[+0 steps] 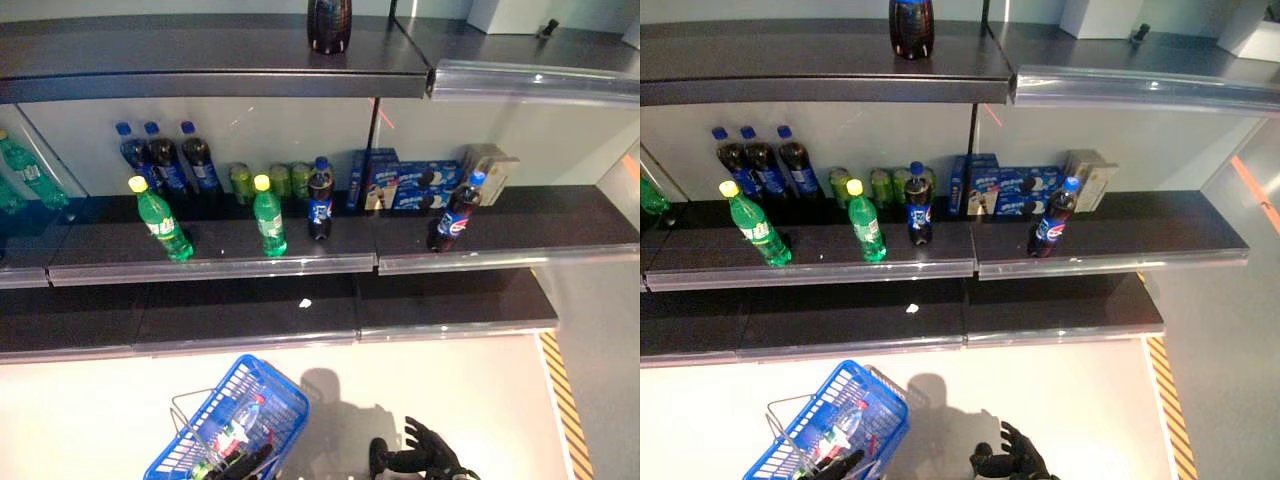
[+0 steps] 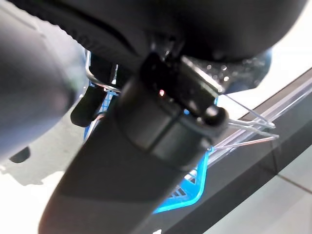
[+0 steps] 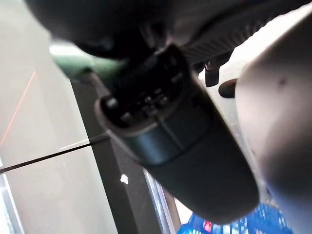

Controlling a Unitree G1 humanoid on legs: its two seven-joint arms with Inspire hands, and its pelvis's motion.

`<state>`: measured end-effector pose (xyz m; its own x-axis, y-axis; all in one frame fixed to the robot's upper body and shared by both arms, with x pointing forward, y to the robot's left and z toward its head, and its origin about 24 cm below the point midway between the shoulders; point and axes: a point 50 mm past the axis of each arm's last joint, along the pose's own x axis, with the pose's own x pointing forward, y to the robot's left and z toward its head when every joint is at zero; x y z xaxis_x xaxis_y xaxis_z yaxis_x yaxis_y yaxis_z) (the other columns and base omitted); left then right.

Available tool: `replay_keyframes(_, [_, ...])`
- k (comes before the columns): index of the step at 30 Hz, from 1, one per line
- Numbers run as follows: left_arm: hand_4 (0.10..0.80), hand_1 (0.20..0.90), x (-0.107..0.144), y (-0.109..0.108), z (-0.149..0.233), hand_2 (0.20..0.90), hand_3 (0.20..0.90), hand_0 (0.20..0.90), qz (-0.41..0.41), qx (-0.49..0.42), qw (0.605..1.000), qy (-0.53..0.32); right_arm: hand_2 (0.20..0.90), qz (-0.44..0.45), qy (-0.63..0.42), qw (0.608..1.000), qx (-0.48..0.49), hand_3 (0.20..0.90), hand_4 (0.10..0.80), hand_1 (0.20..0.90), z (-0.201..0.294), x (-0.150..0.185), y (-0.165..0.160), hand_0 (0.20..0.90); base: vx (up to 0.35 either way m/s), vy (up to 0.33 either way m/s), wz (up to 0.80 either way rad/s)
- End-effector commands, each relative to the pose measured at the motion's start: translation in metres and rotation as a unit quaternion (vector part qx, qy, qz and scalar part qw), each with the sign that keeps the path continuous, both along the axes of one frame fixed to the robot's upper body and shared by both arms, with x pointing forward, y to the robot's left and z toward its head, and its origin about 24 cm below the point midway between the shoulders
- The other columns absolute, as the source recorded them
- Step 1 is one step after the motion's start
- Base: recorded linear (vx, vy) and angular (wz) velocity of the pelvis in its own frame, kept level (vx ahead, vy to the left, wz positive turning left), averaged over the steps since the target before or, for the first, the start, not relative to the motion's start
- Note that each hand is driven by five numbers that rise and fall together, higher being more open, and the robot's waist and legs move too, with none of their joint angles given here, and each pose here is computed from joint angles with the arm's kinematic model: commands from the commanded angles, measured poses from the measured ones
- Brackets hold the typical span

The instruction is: Pick up the drink and place into the basket.

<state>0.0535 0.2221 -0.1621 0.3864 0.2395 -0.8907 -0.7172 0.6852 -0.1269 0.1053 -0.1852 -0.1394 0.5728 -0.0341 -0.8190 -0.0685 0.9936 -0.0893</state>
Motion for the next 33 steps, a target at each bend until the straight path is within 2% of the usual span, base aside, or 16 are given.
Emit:
replay_keyframes(1, [0.100, 0.300, 0.032, 0.022, 0.017, 0.300, 0.200, 0.300, 0.048, 0.032, 0.991, -0.118, 0.900, 0.034, -0.039, 0.999, -0.014, 0.900, 0.800, 0.900, 0.009, 0.021, 0.001, 0.900, 0.016, -0.219, -0.01])
replay_keyframes(7, [0.100, 0.300, 0.029, 0.014, 0.011, 0.300, 0.200, 0.300, 0.050, 0.006, 0.993, -0.105, 0.900, 0.020, 0.022, 0.998, -0.047, 0.900, 0.800, 0.900, -0.007, 0.005, -0.014, 0.900, 0.085, -0.058, 0.33])
replay_keyframes(11, [0.100, 0.300, 0.021, 0.011, 0.007, 0.300, 0.200, 0.300, 0.063, 0.011, 0.994, -0.083, 0.900, 0.006, 0.057, 0.997, -0.052, 0.900, 0.800, 0.900, -0.015, -0.003, -0.020, 0.900, 0.405, 0.168, -0.15])
replay_keyframes(14, [0.100, 0.300, 0.018, 0.008, 0.005, 0.300, 0.200, 0.300, 0.074, 0.009, 0.994, -0.083, 0.900, -0.007, 0.065, 0.996, -0.060, 0.900, 0.800, 0.900, -0.018, -0.008, -0.020, 0.900, 0.347, 0.222, 0.57])
replay_keyframes(19, [0.100, 0.300, 0.040, 0.018, 0.011, 0.300, 0.200, 0.300, 0.061, 0.014, 0.993, -0.101, 0.900, -0.024, 0.080, 0.995, -0.050, 0.900, 0.800, 0.900, -0.022, -0.016, -0.013, 0.900, 0.329, 0.221, 0.36])
replay_keyframes(22, [0.100, 0.300, 0.066, 0.021, 0.021, 0.300, 0.200, 0.300, 0.029, 0.019, 0.989, -0.142, 0.900, 0.016, 0.052, 0.997, -0.058, 0.900, 0.800, 0.900, -0.018, -0.004, 0.001, 0.900, 0.303, 0.219, 0.07])
replay_keyframes(24, [0.100, 0.300, 0.074, 0.025, 0.025, 0.300, 0.200, 0.300, 0.032, 0.025, 0.987, -0.155, 0.900, 0.027, 0.042, 0.997, -0.055, 0.900, 0.800, 0.900, -0.014, 0.005, 0.005, 0.900, 0.262, 0.124, 0.19])
replay_keyframes(30, [0.100, 0.300, 0.088, 0.028, 0.032, 0.300, 0.200, 0.300, 0.032, 0.033, 0.983, -0.179, 0.900, 0.039, 0.018, 0.998, -0.051, 0.900, 0.800, 0.900, -0.010, 0.019, 0.005, 0.900, 0.207, -0.134, 0.06])
replay_keyframes(33, [0.100, 0.300, 0.086, 0.026, 0.030, 0.300, 0.200, 0.300, 0.028, 0.032, 0.984, -0.172, 0.900, 0.044, -0.003, 0.997, -0.063, 0.900, 0.800, 0.900, -0.008, 0.024, 0.001, 0.900, 0.158, -0.239, 0.31])
